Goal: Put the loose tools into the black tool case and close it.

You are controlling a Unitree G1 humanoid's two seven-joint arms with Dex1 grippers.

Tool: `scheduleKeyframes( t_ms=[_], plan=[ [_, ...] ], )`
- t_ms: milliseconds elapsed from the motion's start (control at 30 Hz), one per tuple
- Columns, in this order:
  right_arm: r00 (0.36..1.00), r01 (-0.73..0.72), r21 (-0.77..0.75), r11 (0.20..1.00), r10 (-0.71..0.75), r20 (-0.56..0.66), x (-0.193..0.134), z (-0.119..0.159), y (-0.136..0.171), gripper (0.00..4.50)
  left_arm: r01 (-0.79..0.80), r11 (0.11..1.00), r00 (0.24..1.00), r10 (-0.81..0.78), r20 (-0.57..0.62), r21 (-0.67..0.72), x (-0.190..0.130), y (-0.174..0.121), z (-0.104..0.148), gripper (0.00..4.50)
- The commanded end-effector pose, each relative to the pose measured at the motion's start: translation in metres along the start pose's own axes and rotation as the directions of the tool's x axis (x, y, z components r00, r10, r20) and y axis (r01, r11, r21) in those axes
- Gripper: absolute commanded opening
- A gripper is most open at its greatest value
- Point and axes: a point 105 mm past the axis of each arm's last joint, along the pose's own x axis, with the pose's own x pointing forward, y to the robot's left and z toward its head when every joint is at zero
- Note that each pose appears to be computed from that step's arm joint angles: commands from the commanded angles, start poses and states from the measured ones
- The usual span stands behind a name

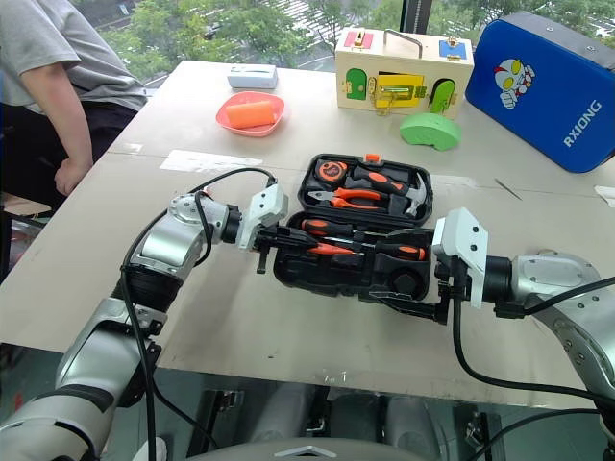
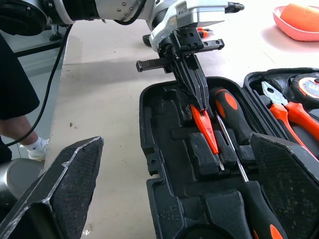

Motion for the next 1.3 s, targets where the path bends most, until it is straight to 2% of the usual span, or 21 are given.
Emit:
scheduleKeyframes(
  t_ms=[33, 300, 367, 433, 533, 667, 767, 900, 1000, 1133, 1300],
  plan=[
    [1.0, -0.006, -0.031, 1.0, 0.006, 0.025, 0.001, 0.008, 0.0, 4.5, 0.01, 1.0, 0.992, -0.009, -0.125, 0.006, 0.001, -0.006, -0.027, 0.02],
    [0.999, -0.003, -0.035, 0.999, 0.005, 0.033, 0.002, 0.01, 0.0, 4.5, -0.014, 1.0, 0.992, 0.015, -0.124, 0.01, -0.002, -0.001, -0.023, 0.02],
    [0.999, -0.005, -0.038, 0.999, 0.007, 0.039, 0.002, 0.012, -0.002, 4.5, -0.022, 1.0, 0.998, 0.021, -0.063, -0.018, -0.013, -0.001, -0.009, 0.02],
    [0.999, -0.009, -0.041, 0.999, 0.011, 0.047, 0.002, 0.014, -0.005, 4.5, -0.033, 0.999, 0.999, 0.034, 0.016, -0.042, -0.029, -0.004, 0.008, 0.02],
    [0.998, -0.022, -0.049, 0.999, 0.025, 0.052, 0.005, 0.014, -0.009, 4.5, -0.157, 0.984, 0.983, 0.163, 0.08, -0.082, -0.067, -0.005, 0.023, 0.02],
    [0.994, -0.054, -0.075, 0.996, 0.06, 0.088, 0.012, 0.021, -0.013, 4.5, -0.39, 0.883, 0.901, 0.425, 0.088, -0.261, -0.125, -0.016, 0.013, 0.02],
    [0.986, -0.1, -0.101, 0.99, 0.112, 0.125, 0.017, 0.03, -0.013, 4.5, -0.523, 0.767, 0.82, 0.572, 0.028, -0.373, -0.156, -0.038, -0.009, 0.96],
    [0.961, -0.2, -0.129, 0.971, 0.22, 0.169, 0.022, 0.044, -0.011, 4.5, -0.707, 0.552, 0.665, 0.732, -0.148, -0.443, -0.19, -0.081, -0.052, 2.89],
    [0.95, -0.239, -0.142, 0.961, 0.262, 0.169, 0.024, 0.047, -0.012, 4.5, -0.776, 0.44, 0.58, 0.779, -0.238, -0.452, -0.202, -0.101, -0.07, 4.4],
    [0.939, -0.278, -0.153, 0.948, 0.302, 0.163, 0.028, 0.047, -0.014, 4.5, -0.829, 0.311, 0.486, 0.811, -0.324, -0.465, -0.209, -0.117, -0.085, 4.46],
    [0.937, -0.29, -0.158, 0.944, 0.313, 0.153, 0.031, 0.044, -0.015, 4.5, -0.824, 0.288, 0.485, 0.804, -0.344, -0.488, -0.198, -0.098, -0.078, 4.46]
  ],
)
